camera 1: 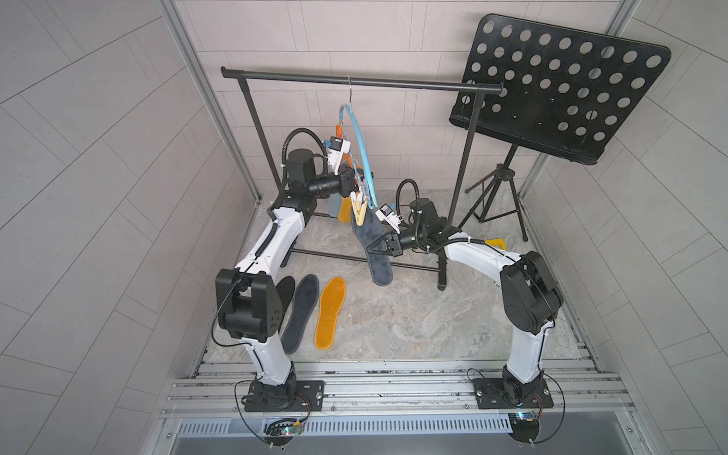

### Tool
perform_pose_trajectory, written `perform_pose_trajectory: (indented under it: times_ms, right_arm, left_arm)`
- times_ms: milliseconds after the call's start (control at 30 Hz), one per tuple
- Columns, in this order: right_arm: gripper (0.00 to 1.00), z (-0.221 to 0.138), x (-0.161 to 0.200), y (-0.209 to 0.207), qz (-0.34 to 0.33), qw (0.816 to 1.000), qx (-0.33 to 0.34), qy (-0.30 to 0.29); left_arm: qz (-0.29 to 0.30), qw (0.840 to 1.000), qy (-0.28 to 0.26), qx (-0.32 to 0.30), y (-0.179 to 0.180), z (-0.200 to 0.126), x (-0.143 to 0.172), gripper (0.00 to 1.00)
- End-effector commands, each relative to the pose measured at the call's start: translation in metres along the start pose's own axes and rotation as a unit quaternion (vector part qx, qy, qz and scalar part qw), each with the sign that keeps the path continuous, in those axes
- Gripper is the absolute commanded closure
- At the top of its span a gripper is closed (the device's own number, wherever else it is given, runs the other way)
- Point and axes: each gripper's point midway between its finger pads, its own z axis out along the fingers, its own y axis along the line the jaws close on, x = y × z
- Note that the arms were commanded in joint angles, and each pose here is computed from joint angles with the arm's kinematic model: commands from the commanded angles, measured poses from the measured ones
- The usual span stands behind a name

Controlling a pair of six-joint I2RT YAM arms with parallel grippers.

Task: Take the shoe insoles off the hanger
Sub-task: Open the clamp at the hanger, then place the insole at the center of the board.

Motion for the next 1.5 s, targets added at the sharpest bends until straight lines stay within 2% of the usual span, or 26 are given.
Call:
perform_pose_trajectory:
  times_ms: [0,67,167,267,367,567,767,867,1033,1100,1233,1400,1467]
  right_arm:
    - [0.99,-0.005,0.028,0.002,0.045,0.997,0.065,0.014]
    - [1.00,-0.007,0.047,-0.013,0.113,0.985,0.131,0.004]
    - [1.00,-0.015,0.084,-0.022,0.215,0.953,0.212,-0.006]
    - [1.00,-0.018,0.119,-0.017,0.267,0.924,0.275,-0.001]
    - [1.00,-0.007,0.144,-0.007,0.306,0.908,0.286,0.018]
    - [1.00,0.014,0.161,-0.030,0.382,0.867,0.319,-0.018]
    - [0.99,0.067,0.160,-0.038,0.393,0.870,0.299,0.014]
    - [0.99,0.087,0.158,-0.043,0.401,0.870,0.287,0.011]
    - [0.95,0.106,0.162,-0.055,0.438,0.855,0.276,0.006]
    - [0.89,0.115,0.171,-0.055,0.457,0.849,0.265,0.028]
    - [0.78,0.111,0.179,-0.055,0.459,0.844,0.274,0.035]
    - [0.46,0.097,0.177,-0.051,0.443,0.848,0.289,0.022]
    - [0.42,0.091,0.179,-0.048,0.434,0.849,0.299,0.033]
  left_arm:
    - [0.017,1.000,-0.009,-0.017,0.000,-0.009,-0.012,1.00]
    - [0.018,1.000,-0.011,-0.023,0.003,-0.012,-0.013,1.00]
    - [0.016,0.999,-0.013,-0.031,0.008,-0.015,-0.014,1.00]
    - [0.014,0.999,-0.013,-0.037,0.011,-0.016,-0.014,1.00]
    - [0.010,0.999,-0.013,-0.044,0.015,-0.017,-0.013,1.00]
    - [0.000,0.999,-0.021,-0.047,0.016,-0.016,-0.016,1.00]
    - [0.001,0.999,-0.020,-0.047,0.015,-0.018,-0.013,1.00]
    - [-0.002,0.999,-0.018,-0.047,0.017,-0.017,-0.011,1.00]
    - [-0.001,0.999,-0.017,-0.049,0.018,-0.018,-0.011,1.00]
    - [-0.002,0.999,-0.016,-0.044,0.016,-0.018,-0.011,1.00]
    - [0.005,0.999,-0.018,-0.040,0.012,-0.019,-0.014,1.00]
    - [-0.001,0.999,-0.014,-0.044,0.017,-0.020,-0.010,1.00]
    - [0.001,0.999,-0.014,-0.046,0.017,-0.020,-0.010,1.00]
